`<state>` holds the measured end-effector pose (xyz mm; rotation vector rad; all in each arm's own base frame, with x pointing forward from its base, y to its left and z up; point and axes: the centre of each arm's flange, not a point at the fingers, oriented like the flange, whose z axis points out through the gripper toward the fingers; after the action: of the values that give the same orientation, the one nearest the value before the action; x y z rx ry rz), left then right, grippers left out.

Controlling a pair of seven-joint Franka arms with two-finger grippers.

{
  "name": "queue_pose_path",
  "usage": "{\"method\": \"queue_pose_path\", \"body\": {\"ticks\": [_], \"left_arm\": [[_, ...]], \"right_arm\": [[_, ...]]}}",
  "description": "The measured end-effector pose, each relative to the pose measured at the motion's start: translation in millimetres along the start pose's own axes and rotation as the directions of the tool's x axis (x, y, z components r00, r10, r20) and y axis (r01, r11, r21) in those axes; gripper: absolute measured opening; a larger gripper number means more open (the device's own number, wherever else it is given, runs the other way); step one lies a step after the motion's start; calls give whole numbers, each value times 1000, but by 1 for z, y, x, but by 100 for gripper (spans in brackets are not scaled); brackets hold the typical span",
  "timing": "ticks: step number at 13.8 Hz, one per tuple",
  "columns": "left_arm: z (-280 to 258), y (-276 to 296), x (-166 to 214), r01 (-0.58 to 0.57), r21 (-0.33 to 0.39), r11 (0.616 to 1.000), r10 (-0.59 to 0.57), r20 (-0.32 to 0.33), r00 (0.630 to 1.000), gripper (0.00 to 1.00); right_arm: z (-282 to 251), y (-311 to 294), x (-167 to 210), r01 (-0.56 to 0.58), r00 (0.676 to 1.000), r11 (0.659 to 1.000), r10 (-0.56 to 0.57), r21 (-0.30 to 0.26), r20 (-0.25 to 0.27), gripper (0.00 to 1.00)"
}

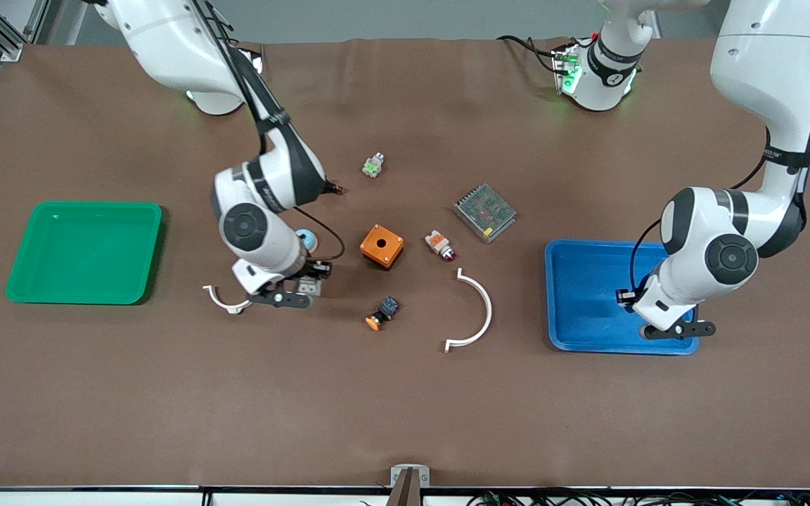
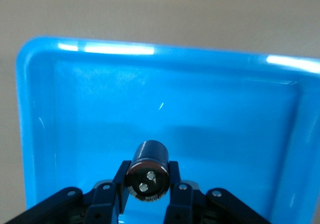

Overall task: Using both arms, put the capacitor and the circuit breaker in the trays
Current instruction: 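Carry the capacitor to the blue tray while the right gripper lifts the breaker, then release the capacitor in the blue tray while the right gripper carries the breaker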

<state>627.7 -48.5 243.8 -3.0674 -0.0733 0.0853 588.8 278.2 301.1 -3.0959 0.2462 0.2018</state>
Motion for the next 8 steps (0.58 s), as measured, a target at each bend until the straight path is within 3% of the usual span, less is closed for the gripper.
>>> {"method": "queue_pose_path", "body": {"ticks": [3,6,8], "left_arm": [[31,-8,-19,9,-14,1000,-9,-16,1000,34],[48,-10,-31,9,-26,1000,-11,-41,999,35],[46,-8,-29,7,-30,1000,-9,-54,998,50]], "right_arm": [[-108,101,15,-5,999,1000,5,10,44,40],[-155,237,29,9,998,1000,-10,22,68,40],[-148,321,39,24,996,1000,-25,10,83,40]]}}
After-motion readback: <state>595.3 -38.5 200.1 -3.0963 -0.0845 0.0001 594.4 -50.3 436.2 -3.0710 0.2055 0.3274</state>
